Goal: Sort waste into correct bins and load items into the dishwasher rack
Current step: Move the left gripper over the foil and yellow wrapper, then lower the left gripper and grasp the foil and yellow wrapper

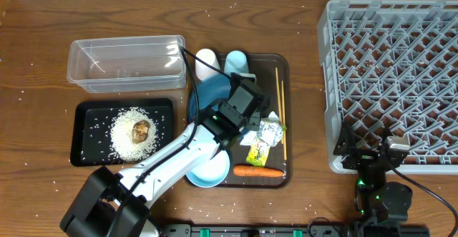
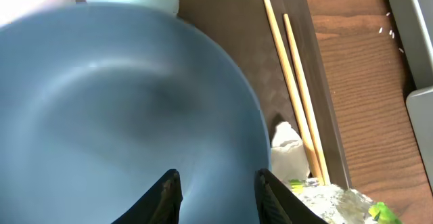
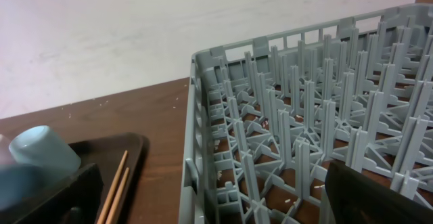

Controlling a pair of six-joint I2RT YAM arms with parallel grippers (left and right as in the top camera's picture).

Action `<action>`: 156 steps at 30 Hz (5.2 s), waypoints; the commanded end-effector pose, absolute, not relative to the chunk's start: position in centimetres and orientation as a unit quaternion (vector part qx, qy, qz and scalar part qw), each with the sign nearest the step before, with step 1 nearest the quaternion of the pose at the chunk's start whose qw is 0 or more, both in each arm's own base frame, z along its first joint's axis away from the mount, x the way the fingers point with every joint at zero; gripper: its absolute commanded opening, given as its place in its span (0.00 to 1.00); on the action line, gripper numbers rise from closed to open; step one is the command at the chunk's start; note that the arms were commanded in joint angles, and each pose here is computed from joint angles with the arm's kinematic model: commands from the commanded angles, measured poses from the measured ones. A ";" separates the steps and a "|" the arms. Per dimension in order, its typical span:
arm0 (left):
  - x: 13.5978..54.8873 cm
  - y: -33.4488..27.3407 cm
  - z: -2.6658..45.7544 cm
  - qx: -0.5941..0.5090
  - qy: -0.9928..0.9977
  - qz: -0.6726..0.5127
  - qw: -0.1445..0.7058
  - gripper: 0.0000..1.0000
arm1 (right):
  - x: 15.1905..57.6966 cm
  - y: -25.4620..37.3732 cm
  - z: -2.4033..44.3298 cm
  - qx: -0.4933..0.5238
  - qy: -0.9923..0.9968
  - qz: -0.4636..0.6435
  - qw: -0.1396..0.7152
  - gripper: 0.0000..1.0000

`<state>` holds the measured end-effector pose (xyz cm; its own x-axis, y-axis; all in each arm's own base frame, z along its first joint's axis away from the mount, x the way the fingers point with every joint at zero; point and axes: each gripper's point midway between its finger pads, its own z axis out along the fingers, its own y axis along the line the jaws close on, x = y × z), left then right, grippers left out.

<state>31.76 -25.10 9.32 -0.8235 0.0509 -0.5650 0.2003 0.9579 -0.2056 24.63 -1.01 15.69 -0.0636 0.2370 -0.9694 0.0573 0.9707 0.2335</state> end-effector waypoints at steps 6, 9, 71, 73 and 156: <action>30.9 -25.0 14.4 0.067 0.939 -0.154 0.299 0.37 | 24.6 -1.5 15.6 0.107 0.726 0.057 0.677 0.99; 29.6 -24.1 15.5 0.071 0.949 -0.138 0.274 0.37 | 24.6 -1.5 15.6 0.107 0.726 0.057 0.677 0.99; 33.1 -31.4 7.3 0.135 0.946 -0.182 0.231 0.07 | 24.6 -1.5 15.6 0.107 0.726 0.057 0.677 0.99; 32.6 -31.7 8.9 0.140 0.941 -0.197 0.236 0.17 | 24.6 -1.5 15.6 0.107 0.726 0.057 0.677 0.99; 20.4 -30.2 1.6 0.269 0.955 -0.084 0.095 0.46 | 24.6 -1.5 15.6 0.107 0.726 0.057 0.677 0.99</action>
